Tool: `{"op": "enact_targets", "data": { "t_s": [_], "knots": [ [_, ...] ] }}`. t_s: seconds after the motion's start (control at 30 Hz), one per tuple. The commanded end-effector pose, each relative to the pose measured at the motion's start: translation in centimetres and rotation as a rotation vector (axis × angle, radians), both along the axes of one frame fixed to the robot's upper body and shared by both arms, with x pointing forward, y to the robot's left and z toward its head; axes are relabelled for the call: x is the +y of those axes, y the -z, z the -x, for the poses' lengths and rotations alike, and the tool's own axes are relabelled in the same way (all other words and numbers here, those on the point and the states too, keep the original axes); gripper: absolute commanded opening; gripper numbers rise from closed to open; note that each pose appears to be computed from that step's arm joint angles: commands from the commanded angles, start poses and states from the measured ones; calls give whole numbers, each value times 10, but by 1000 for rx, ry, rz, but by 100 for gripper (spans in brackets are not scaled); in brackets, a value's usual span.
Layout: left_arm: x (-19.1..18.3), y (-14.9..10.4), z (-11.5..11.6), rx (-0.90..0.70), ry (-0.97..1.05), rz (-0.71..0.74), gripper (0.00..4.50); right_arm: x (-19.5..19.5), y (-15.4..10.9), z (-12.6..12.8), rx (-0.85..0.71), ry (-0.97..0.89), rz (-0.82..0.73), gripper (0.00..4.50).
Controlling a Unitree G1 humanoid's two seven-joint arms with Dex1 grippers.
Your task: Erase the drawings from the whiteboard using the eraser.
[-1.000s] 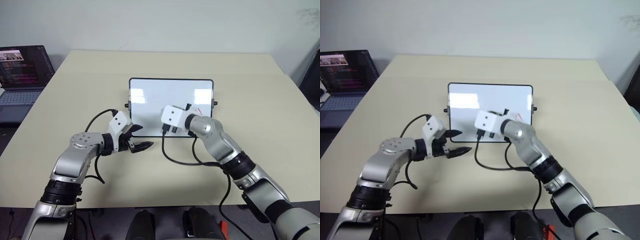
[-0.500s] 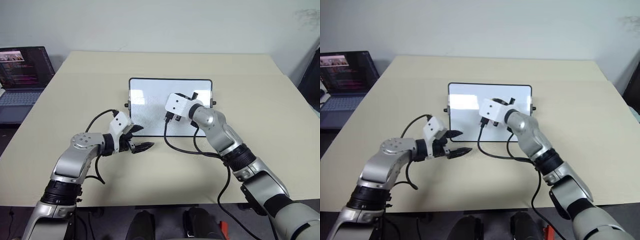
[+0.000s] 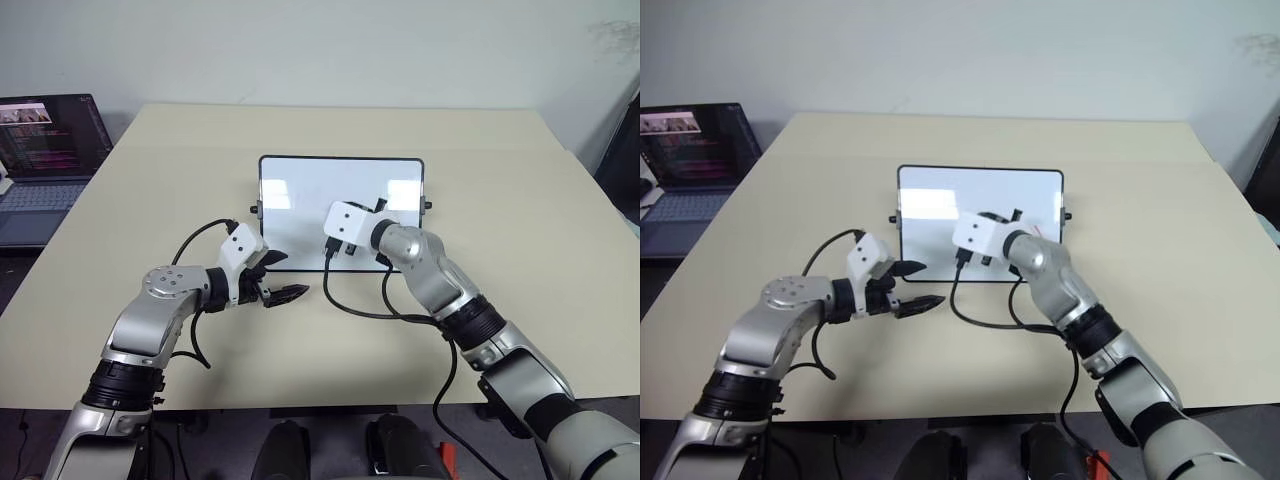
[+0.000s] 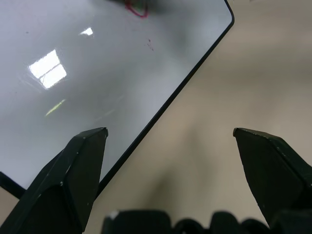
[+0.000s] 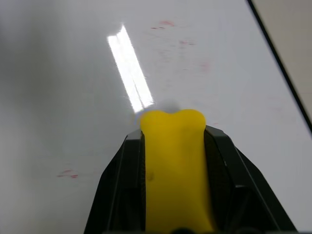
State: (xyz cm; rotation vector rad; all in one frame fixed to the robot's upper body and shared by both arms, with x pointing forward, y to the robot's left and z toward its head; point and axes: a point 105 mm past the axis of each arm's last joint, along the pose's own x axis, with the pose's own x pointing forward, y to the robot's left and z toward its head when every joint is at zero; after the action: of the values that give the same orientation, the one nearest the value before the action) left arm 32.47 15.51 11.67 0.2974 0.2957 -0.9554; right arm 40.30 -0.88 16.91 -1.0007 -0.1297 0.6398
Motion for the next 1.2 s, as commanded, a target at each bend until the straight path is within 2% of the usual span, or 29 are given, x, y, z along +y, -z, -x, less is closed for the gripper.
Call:
{"op": "enact_targets", "data": {
  "t_s": [0.03, 0.17, 0.3, 0.37, 0.5, 0.57, 0.77, 0.93, 0.97, 1.2],
  "knots": [
    [-6, -12, 1, -48, 32, 6, 450, -14, 8, -5, 40, 45, 25, 125],
    [-6, -12, 2, -47, 32, 6, 450, -18, 41, 10, 201, -2, 99, 125],
    [-7, -12, 2, -47, 34, 6, 450, -22, 53, 19, 279, -21, 119, 125],
    [-7, -12, 2, -46, 36, 6, 450, -22, 44, 14, 246, -1, 91, 125],
    [-7, -12, 2, -46, 39, 5, 450, -26, 10, -5, 98, 71, 4, 125],
    [-8, -13, 1, -46, 40, 5, 450, -29, 6, -8, 93, 82, -3, 125],
    [-8, -12, 2, -45, 42, 6, 450, -34, 42, 7, 238, 42, 87, 125],
    [-7, -13, 2, -45, 41, 6, 450, -33, 59, 21, 322, -8, 146, 125],
    [-7, -13, 2, -46, 41, 5, 450, -32, 58, 21, 313, -10, 146, 125],
    [-8, -12, 2, -42, 42, 7, 450, -24, 5, -5, 59, 63, 4, 125]
  ]
}}
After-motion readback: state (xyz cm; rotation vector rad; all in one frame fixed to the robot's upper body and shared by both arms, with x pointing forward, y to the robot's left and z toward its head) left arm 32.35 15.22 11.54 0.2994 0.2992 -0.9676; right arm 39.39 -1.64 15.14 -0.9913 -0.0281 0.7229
